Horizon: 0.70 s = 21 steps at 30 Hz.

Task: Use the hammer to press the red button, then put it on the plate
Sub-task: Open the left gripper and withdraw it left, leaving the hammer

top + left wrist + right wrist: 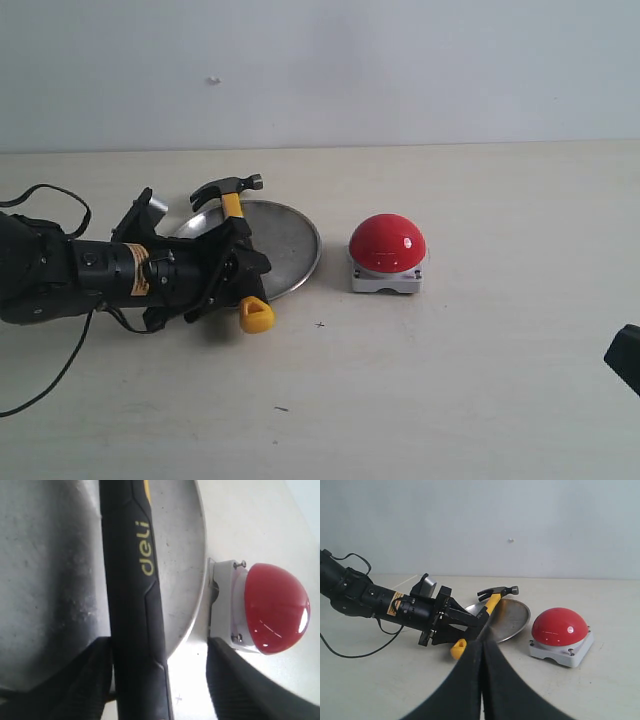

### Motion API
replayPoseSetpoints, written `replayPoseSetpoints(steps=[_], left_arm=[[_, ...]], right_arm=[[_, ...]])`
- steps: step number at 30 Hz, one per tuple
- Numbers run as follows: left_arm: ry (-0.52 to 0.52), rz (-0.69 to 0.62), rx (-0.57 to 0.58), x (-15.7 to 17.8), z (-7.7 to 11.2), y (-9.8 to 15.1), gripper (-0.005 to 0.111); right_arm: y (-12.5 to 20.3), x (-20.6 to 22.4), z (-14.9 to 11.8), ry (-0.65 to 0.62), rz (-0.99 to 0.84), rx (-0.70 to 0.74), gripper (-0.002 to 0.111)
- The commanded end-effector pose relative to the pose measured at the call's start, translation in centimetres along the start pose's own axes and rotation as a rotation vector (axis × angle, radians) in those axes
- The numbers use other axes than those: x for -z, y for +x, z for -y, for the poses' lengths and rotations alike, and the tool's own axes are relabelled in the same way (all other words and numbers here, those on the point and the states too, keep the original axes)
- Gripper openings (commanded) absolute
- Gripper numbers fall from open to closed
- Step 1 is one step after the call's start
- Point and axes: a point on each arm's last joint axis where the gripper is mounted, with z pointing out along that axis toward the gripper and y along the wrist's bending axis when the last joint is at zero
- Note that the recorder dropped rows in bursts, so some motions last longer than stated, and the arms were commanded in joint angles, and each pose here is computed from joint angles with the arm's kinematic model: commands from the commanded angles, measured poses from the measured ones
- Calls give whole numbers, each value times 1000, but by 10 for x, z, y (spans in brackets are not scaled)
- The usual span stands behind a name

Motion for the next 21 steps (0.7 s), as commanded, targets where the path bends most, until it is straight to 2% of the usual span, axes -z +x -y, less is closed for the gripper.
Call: replayPoseSetpoints(steps=[1,6,12,15,17,18,19,20,21], left_arm=[[18,-4,0,6,2,-6,55],[24,-11,-9,15,2,-13,55],[50,-5,-43,38,15,-24,54],[53,-15,-64,49,23,-27,50],[53,-30,-113,62,30,-29,38],[56,-31,-154,70,36,-30,26],[63,-28,-206,81,44,-29,10],[72,-18,-230,89,50,-28,-1],[82,-2,-247,98,55,-26,1]], right_arm=[[1,0,0,2,3,5,0],[1,0,0,2,3,5,0],[1,0,0,2,3,5,0],[1,0,0,2,3,5,0],[1,0,0,2,3,5,0],[1,0,0,2,3,5,0],[1,0,0,2,3,5,0],[1,0,0,2,3,5,0],[1,0,0,2,3,5,0]])
